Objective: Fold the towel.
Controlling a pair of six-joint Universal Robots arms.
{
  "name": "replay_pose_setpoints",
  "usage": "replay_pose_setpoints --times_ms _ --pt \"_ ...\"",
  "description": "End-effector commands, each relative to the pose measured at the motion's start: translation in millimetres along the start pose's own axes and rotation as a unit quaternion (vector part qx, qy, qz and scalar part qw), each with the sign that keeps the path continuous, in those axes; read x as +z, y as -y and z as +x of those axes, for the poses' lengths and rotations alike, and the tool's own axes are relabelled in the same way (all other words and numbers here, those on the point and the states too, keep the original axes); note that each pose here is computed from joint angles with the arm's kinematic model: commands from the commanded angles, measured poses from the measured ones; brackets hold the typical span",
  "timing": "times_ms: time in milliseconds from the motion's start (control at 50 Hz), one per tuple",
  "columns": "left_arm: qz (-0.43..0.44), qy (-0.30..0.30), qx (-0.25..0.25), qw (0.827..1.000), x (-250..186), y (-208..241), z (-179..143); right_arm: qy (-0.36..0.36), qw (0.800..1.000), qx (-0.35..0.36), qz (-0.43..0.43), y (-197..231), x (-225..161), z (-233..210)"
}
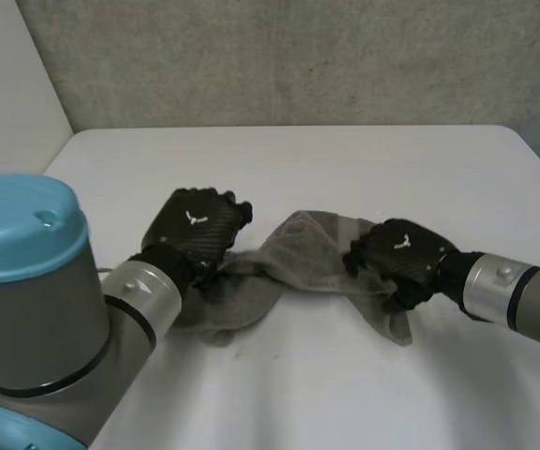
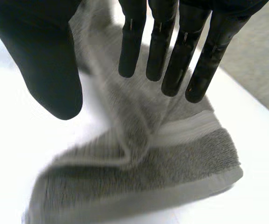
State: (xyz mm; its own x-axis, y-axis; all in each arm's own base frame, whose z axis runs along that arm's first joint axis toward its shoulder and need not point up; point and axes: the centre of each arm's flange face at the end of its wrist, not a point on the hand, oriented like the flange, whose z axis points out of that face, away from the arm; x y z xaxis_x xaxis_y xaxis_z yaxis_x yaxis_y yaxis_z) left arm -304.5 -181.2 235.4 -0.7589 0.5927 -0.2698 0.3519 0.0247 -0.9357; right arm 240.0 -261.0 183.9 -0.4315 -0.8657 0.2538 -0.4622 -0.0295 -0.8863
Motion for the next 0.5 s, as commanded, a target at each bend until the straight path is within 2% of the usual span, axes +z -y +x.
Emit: replay_pose_setpoints --times_ms 20,140,200,280,340,360,440,500 --pt "0.011 0.009 -0.008 1.000 0 7 -7 -0.089 0.988 0.118 0.039 20 -14 14" --pt "0.009 0.034 -0.015 0.999 8 7 -26 -0.205 0.965 0.159 0.031 28 -29 25" --pt "0.009 0.047 -0.026 0.999 13 6 -38 -0.232 0.959 0.164 0.020 32 -29 21" --pt "0.011 0.040 -0.041 0.998 21 5 -47 -0.236 0.958 0.162 0.011 36 -25 6" --pt "0.001 0.011 -0.083 0.996 35 -3 -62 -0.238 0.958 0.160 -0.006 32 -18 -4" --pt "0.001 0.011 -0.083 0.996 35 -4 -62 -0.236 0.958 0.163 -0.018 26 -12 -8" --pt "-0.033 -0.048 -0.145 0.988 53 -20 -62 -0.227 0.957 0.173 -0.058 4 6 -18" --pt "-0.045 -0.059 -0.156 0.985 61 -28 -61 -0.226 0.952 0.191 -0.083 -13 22 -23"
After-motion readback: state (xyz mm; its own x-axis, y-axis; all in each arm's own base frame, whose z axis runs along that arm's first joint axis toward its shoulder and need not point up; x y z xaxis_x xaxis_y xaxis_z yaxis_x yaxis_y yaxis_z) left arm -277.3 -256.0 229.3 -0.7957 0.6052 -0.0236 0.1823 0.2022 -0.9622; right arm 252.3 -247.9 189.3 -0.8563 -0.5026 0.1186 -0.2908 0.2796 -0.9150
